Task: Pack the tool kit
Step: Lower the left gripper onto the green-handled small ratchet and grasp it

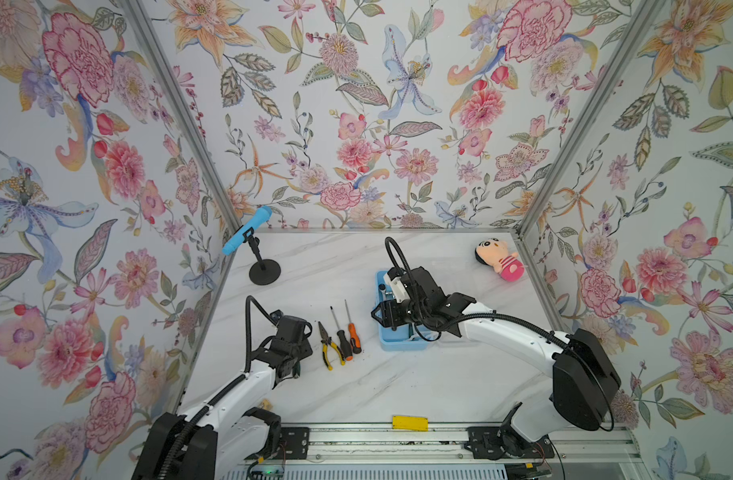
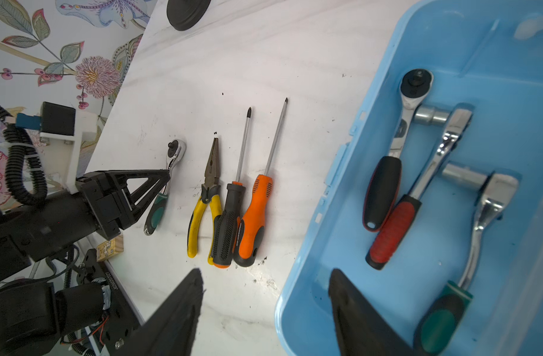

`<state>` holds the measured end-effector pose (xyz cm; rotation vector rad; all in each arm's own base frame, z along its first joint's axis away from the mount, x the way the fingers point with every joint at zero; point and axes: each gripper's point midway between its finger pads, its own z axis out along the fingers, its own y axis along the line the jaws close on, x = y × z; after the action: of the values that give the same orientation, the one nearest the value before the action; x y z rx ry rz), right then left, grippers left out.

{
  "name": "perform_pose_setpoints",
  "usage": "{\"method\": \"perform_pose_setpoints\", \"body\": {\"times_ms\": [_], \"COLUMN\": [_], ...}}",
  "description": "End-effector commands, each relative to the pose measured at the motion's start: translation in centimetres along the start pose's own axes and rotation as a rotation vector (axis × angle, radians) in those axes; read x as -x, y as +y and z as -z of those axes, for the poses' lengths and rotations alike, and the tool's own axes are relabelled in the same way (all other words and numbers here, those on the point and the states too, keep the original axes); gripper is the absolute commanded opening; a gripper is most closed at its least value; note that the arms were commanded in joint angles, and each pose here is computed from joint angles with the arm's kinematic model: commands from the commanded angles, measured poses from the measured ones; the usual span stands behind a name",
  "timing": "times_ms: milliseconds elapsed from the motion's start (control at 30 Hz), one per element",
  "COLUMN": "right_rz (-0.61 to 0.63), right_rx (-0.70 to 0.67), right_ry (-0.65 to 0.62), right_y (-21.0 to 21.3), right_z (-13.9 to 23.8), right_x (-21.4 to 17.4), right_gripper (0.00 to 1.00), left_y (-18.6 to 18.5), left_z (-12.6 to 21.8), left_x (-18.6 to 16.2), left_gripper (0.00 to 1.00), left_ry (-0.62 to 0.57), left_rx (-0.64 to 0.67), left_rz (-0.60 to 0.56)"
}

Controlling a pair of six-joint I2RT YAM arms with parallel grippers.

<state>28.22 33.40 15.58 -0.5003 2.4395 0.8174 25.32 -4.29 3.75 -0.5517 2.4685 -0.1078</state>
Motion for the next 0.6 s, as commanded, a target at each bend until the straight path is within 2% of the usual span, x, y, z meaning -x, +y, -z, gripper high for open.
{"method": "perform_pose_setpoints", "body": {"times_ms": [0,233,433,567], "right_rz": [0.002,-0.010,-0.020,-0.024], "right_rx": [0.014,0.011,0.003,0.006], "right_ry": [-0.016,-0.023,-0.025,-0.029], "right_y": [0.7,0.2,-0.3,-0.5], "right_z": [-0.2,0.0,0.0,0.0], "right_x": [0.9,1.2,1.4,1.6], "right_gripper": [0.66,0.66,0.66,0.66], "left_y": [0.3,0.4,0.3,0.6], "left_z": [-0.7,-2.0,-2.6,-2.7], "left_x": [0.4,0.7,0.4,0.1], "left_gripper": [0.40,0.38,0.24,0.20], "left_ry": [-0.011,0.010,0.031,0.038], "left_rx": [0.006,0.027,0.023,0.037], "left_rz": [0.012,-0.001,-0.013,-0.027]}}
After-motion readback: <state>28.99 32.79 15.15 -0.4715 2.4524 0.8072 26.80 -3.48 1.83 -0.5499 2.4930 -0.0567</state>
